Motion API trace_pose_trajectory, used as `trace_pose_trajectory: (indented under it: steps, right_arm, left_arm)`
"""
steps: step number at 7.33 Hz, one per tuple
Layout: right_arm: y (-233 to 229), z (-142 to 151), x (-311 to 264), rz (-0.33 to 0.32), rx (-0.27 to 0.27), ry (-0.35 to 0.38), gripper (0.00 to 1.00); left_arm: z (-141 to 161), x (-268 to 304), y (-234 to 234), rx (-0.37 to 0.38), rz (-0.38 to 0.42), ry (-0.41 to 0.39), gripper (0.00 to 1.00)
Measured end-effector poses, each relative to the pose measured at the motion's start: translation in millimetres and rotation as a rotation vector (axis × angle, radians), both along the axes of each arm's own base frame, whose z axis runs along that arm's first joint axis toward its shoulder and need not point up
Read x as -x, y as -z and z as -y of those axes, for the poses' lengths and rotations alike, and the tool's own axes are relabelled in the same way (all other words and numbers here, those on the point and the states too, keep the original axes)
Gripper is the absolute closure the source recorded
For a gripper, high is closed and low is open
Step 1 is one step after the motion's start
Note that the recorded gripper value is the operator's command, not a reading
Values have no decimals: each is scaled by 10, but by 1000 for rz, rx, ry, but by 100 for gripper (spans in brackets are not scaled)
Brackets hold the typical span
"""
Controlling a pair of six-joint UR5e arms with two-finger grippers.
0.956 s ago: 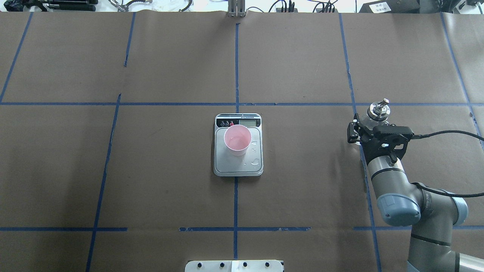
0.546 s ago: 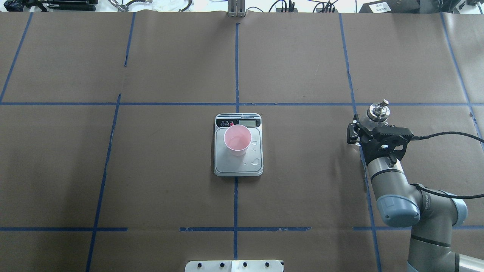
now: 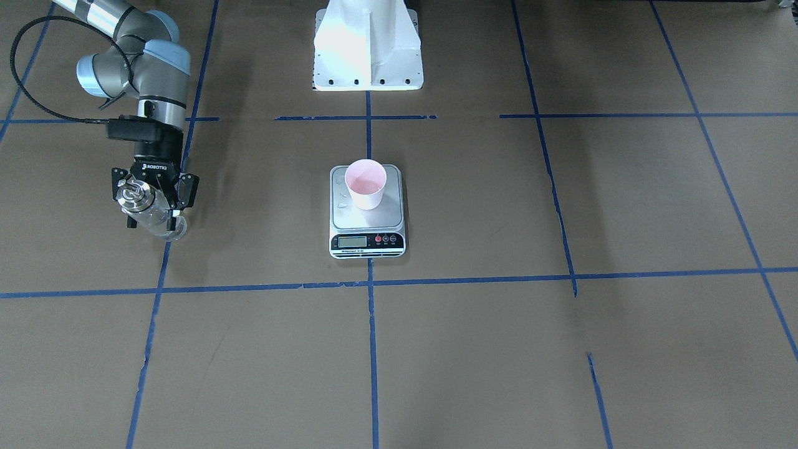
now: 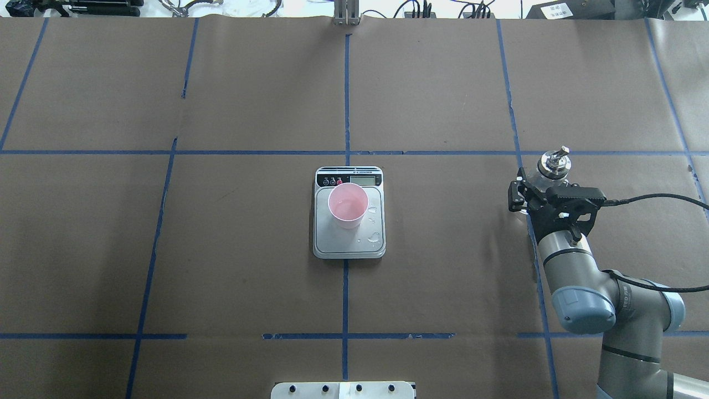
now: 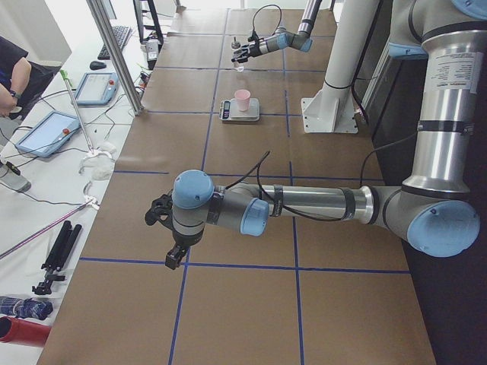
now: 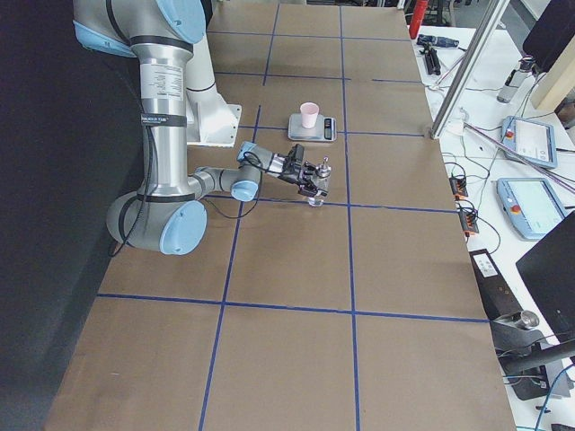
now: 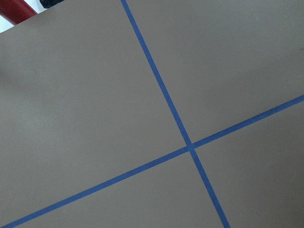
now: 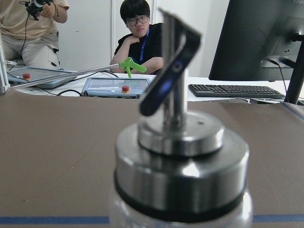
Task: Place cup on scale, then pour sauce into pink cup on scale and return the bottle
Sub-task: 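Carry the upright glass sauce bottle with the right gripper to its table spot, then lower the sauce bottle onto the table and open the right gripper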
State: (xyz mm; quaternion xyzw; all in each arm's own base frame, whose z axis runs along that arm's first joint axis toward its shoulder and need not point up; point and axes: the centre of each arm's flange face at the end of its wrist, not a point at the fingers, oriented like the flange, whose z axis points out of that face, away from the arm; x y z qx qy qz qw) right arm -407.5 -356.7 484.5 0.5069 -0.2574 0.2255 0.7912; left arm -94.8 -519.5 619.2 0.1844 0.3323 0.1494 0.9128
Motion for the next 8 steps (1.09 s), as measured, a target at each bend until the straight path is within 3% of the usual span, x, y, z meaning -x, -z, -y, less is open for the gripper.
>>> trace_pose_trajectory:
  steps: [5,8]
  right_arm:
    - [43,-31,0,8,-5,3,0]
    - [-9,-305,-22,-16,-30,24,0]
  left_arm:
    - [40,2,46,-9,1,0,0]
    - [48,4,54,-9,2,1,0]
